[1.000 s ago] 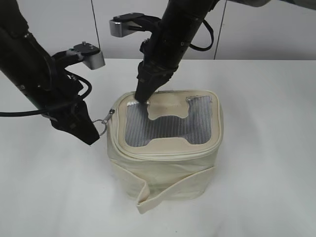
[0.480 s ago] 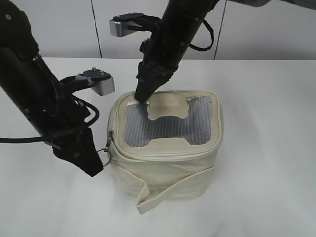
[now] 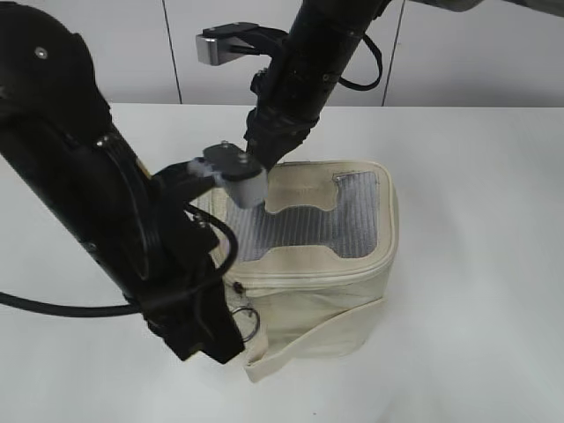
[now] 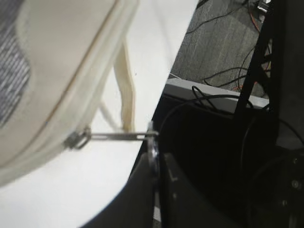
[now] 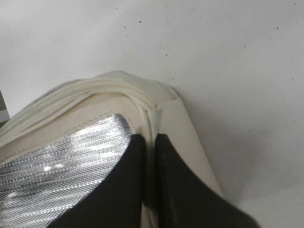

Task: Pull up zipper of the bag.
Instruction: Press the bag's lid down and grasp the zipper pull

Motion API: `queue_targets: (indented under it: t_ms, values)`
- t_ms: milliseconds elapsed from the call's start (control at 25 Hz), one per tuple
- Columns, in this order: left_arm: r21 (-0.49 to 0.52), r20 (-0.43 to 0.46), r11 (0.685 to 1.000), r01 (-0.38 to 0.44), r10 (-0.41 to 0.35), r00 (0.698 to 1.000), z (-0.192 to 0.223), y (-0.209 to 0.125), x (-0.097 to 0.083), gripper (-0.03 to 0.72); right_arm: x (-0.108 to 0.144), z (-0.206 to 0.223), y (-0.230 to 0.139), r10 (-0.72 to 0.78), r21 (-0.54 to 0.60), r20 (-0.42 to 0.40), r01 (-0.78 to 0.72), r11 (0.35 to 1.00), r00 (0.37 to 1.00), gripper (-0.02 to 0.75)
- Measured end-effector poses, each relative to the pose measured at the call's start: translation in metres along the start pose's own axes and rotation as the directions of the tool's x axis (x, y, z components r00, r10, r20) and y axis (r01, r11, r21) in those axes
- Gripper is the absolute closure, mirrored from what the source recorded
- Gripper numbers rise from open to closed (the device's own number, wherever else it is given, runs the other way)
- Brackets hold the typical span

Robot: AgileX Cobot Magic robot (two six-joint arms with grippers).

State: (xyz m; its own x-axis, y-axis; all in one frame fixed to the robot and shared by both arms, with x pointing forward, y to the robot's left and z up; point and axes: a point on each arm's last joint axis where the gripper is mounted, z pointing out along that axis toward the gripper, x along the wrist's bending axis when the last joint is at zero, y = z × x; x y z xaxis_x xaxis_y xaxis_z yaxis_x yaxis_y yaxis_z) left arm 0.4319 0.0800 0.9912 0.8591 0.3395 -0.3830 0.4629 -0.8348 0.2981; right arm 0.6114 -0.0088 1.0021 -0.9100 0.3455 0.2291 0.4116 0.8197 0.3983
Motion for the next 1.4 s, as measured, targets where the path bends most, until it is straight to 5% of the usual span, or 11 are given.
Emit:
queue_targets:
  t_ms: [480,880,1080,1400]
  values:
    - [-0.197,-0.130,0.965,-0.175,0.151,0.980,0.032,0.034,-0.052,0.685,0.002,0.001,-0.001,0.003,0.002,-0.013,-0.003,1.000,1.000,0.696]
    - [-0.305,-0.097,0.951,-0.047,0.018,0.995,0.031,0.043,-0.056,0.685,0.002,0.001,-0.001,0.000,0.000,-0.016,0.000,1.000,1.000,0.696]
    - [-0.365,-0.104,0.929,-0.060,0.024,0.994,0.025,0.063,-0.060,0.682,0.001,0.001,-0.001,-0.011,0.002,-0.012,0.011,1.000,1.000,0.696]
    - [-0.283,-0.086,0.957,-0.059,0.036,0.996,0.044,0.064,-0.055,0.682,0.000,0.000,-0.002,-0.011,0.004,-0.007,0.011,1.000,1.000,0.696]
